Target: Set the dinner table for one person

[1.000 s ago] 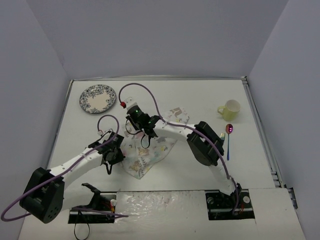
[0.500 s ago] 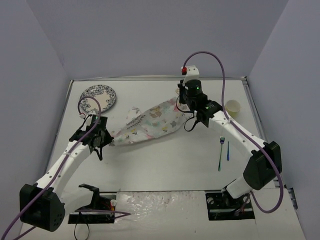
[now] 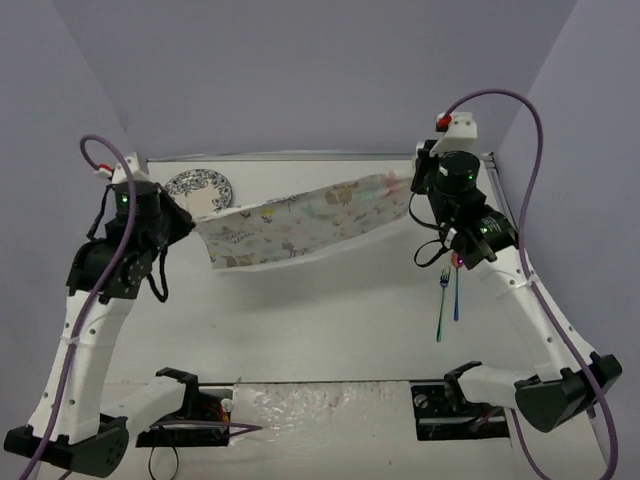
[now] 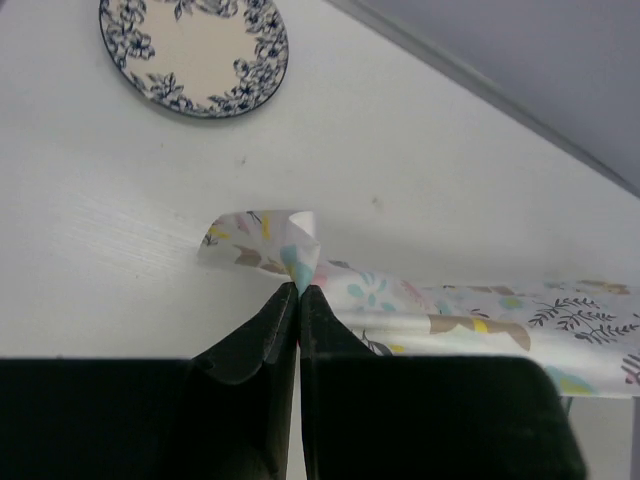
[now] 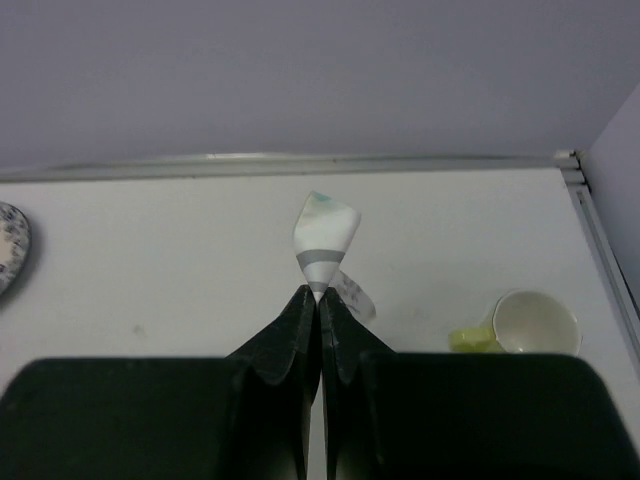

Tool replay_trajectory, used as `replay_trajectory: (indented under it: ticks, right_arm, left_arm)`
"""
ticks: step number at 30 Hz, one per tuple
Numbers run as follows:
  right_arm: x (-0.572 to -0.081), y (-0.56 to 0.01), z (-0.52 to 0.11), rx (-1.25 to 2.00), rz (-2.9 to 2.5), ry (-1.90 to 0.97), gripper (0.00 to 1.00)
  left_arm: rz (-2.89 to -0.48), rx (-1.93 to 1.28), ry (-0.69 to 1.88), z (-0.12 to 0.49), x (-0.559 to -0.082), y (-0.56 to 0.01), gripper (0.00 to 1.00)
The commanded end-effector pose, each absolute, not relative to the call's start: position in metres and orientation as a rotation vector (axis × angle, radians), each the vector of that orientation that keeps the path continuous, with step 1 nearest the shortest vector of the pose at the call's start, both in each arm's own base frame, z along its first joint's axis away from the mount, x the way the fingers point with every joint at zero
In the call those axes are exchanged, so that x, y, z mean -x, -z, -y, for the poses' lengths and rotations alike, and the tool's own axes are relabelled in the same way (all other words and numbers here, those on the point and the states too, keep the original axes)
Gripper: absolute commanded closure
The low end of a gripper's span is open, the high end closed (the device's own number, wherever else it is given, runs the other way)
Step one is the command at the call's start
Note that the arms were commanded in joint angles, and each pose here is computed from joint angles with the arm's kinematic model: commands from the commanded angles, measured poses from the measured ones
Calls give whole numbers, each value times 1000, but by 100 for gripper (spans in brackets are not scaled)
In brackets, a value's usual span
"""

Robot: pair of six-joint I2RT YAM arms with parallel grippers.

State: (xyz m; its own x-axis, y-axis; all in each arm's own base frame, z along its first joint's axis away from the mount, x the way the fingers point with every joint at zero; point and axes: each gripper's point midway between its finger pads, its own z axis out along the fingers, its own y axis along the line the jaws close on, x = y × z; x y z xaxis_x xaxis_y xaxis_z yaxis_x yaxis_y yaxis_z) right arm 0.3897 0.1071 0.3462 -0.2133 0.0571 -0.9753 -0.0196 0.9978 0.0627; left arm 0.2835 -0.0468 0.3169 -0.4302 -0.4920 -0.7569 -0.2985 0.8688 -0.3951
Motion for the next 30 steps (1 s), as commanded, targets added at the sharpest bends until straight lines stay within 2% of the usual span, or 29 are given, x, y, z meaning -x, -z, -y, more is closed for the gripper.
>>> replay_trajectory:
  ticks: [1, 6, 12, 16, 22, 25, 30]
  right_arm:
    - [-361, -454, -74, -148, -1506, -57, 100]
    - [-331, -481, -55, -176, -1427, -48, 100]
    - [-302, -495, -34, -193, -1388, 2, 100]
    - [-302, -495, -29, -188, -1406, 48, 100]
    - [-358, -449, -58, -117, -1556, 85, 100]
    - [-402, -402, -78, -57, -1679, 132, 100]
    - [-480, -315, -115, 54, -1817, 151, 100]
  left_arm:
    - [-1938, 473, 187, 26, -252, -382, 100]
    - [-1896, 398, 328, 41, -224, -401, 100]
    - [-1983, 370, 454, 56, -187, -369, 100]
    - [-2037, 400, 464, 56, -174, -349, 100]
    - [-2169, 538, 479, 68, -204, -288, 100]
    - [-2211, 626, 487, 76, -230, -248, 100]
    - [-2276, 762, 327, 66, -267, -187, 100]
